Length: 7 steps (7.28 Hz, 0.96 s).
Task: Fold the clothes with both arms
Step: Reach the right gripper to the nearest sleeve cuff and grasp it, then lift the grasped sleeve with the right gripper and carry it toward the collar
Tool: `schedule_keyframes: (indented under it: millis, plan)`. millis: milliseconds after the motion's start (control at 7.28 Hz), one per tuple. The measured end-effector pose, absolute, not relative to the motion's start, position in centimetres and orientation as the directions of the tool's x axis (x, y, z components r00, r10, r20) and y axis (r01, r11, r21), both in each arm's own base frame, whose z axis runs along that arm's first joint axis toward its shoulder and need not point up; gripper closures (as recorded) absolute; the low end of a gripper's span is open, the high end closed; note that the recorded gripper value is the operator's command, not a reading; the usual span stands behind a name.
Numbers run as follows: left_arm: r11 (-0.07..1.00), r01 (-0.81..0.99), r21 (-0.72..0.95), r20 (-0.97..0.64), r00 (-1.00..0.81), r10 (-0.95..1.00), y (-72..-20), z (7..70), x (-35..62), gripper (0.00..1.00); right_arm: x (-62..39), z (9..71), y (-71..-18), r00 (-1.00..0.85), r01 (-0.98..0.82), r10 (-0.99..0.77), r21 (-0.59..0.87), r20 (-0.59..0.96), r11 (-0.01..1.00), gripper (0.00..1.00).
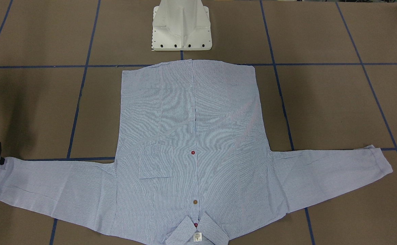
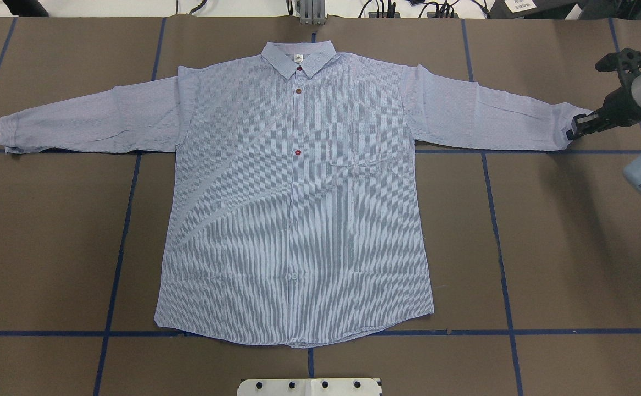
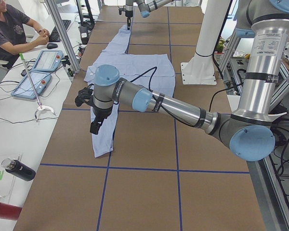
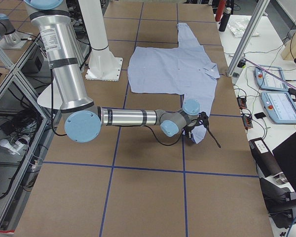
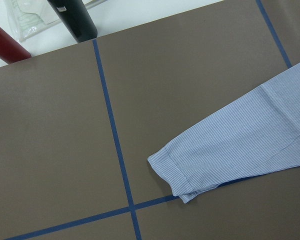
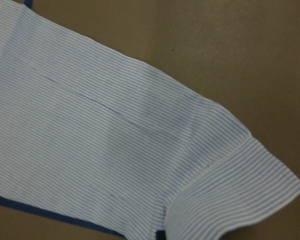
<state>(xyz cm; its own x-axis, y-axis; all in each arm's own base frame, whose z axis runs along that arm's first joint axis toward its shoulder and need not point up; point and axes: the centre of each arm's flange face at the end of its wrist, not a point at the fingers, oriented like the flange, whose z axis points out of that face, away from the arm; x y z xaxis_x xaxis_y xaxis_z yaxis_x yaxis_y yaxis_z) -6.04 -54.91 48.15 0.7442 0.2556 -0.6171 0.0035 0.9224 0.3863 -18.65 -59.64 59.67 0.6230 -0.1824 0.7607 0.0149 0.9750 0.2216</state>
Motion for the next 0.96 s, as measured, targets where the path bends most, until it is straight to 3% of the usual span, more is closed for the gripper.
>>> schedule_keyframes:
  millis: [412, 961]
  plan:
    - [0.922, 0.006, 0.387, -0.616, 0.745, 0.254, -54.9, 48.1, -6.2, 0.0, -18.7, 54.5, -60.1, 0.592, 0.003, -0.25, 0.308, 0.766, 0.951, 1.0]
    - [0.928, 0.004, 0.374, -0.619, 0.746, 0.246, -54.4, 49.0, -6.2, 0.0, -22.7, 36.1, -63.0, 0.484, -0.028, -0.461, 0.54, 0.743, 0.841, 1.0]
